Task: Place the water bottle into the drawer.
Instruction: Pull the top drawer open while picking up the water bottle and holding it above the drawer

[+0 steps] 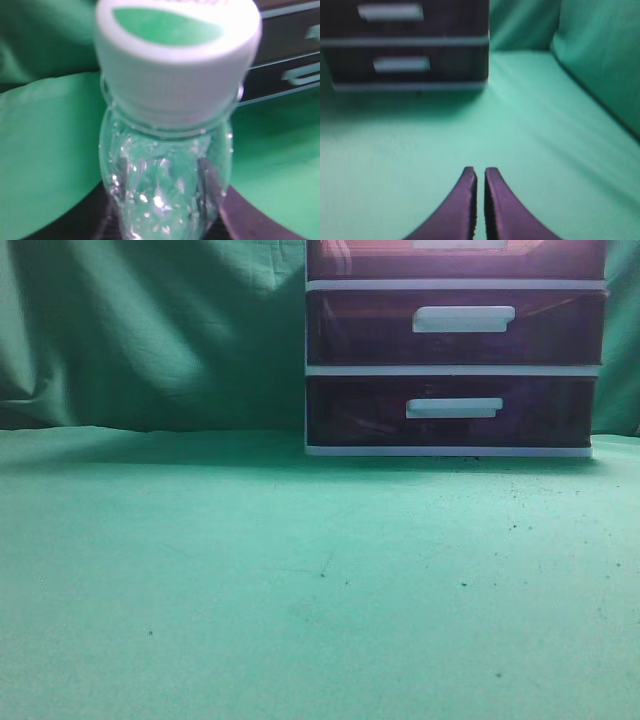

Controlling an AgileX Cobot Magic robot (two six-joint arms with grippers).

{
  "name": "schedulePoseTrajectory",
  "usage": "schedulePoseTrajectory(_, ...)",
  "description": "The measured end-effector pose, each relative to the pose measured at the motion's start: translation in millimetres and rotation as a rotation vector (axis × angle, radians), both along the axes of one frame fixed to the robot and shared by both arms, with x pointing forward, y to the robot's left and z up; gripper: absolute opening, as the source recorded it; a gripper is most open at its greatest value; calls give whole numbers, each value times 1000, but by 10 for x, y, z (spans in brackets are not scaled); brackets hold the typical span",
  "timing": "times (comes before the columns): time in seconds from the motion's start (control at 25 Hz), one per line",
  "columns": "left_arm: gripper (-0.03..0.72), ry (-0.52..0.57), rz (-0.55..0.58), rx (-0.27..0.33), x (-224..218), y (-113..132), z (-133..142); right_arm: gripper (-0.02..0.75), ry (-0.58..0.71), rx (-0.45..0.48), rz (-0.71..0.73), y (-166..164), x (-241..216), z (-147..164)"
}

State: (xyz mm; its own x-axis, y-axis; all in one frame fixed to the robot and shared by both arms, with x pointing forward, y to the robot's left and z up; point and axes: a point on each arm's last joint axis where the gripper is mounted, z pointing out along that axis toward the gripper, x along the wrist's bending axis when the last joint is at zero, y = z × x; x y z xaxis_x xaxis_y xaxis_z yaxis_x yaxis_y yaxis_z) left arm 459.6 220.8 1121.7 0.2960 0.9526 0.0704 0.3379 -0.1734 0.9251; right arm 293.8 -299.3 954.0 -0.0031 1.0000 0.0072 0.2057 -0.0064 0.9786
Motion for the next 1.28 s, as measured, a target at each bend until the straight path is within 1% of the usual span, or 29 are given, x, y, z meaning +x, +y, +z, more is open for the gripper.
schedulePoseTrajectory(0.08,236,-9,-53,-15,-86,-123,101,48,-113,3,11,11,15,101)
schedulePoseTrajectory(0.16,236,-17,-116,-22,-165,-248,141,48,-263,7,27,24,18,238)
schedulePoseTrajectory(0.28,236,8,-178,-8,-255,-381,124,48,-482,15,48,43,-16,435)
schedulePoseTrajectory(0.36,236,22,-204,-1,-297,-437,111,48,-521,41,45,38,-37,533)
schedulePoseTrajectory(0.48,236,27,-220,2,-320,-468,107,48,-515,57,35,26,-98,873)
schedulePoseTrajectory(0.6,236,33,-219,6,-323,-469,101,48,-395,49,24,20,-51,1210)
schedulePoseTrajectory(0.68,236,36,-217,8,-324,-467,97,48,-295,31,18,20,57,1377)
schedulePoseTrajectory(0.76,236,37,-217,6,-324,-467,97,48,-209,15,17,23,234,1524)
schedulePoseTrajectory(0.88,236,37,-217,6,-324,-467,97,48,-91,-14,19,34,577,1637)
schedulePoseTrajectory(0.96,236,37,-217,6,-324,-467,97,48,-14,-74,30,40,825,1676)
schedulePoseTrajectory(1.0,236,37,-217,6,-324,-467,97,48,16,-127,45,48,963,1707)
schedulePoseTrajectory(1.04,236,37,-217,6,-324,-467,97,48,39,-200,71,65,1103,1740)
schedulePoseTrajectory(1.12,236,37,-217,6,-324,-467,97,48,65,-377,154,146,1358,1794)
schedulePoseTrajectory(1.2,236,37,-217,6,-324,-467,97,48,78,-585,264,279,1627,1804)
schedulePoseTrajectory(1.24,236,37,-217,6,-324,-467,97,48,74,-672,317,359,1735,1794)
schedulePoseTrajectory(1.28,236,37,-217,6,-324,-467,97,48,65,-734,358,440,1865,1776)
